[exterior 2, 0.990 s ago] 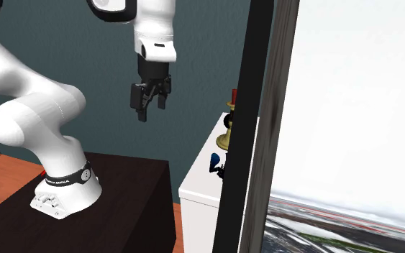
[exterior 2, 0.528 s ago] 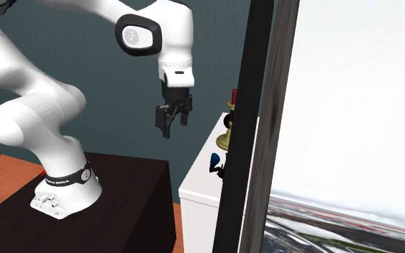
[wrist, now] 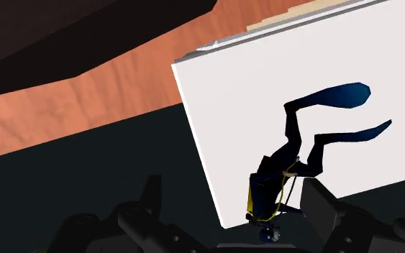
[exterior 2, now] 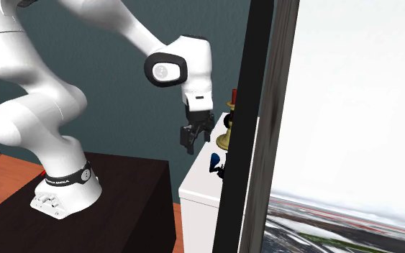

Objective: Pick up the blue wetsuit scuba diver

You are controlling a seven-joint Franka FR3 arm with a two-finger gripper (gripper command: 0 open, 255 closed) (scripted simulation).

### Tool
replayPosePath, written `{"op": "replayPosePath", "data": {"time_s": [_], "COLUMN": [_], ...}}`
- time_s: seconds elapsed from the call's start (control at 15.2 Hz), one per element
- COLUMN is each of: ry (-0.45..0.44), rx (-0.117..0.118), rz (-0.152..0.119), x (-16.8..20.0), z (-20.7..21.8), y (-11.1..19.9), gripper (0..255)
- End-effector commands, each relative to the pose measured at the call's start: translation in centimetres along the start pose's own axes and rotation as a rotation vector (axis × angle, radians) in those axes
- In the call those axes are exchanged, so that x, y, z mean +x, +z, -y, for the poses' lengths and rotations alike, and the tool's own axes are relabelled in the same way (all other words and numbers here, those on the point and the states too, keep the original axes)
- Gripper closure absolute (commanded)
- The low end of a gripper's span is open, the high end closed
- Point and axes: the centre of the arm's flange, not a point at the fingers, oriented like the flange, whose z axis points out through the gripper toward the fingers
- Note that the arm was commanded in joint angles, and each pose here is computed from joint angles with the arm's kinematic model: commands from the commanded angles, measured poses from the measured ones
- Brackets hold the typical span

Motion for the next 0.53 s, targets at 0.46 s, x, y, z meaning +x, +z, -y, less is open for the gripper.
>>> {"op": "replayPosePath", "data": {"time_s": [0.46], "ry": [0.158], "rx": [0.025], "rz": [-0.111], "x": [5.2], "z": [5.3], "y": [7.9], "gripper": [0]}}
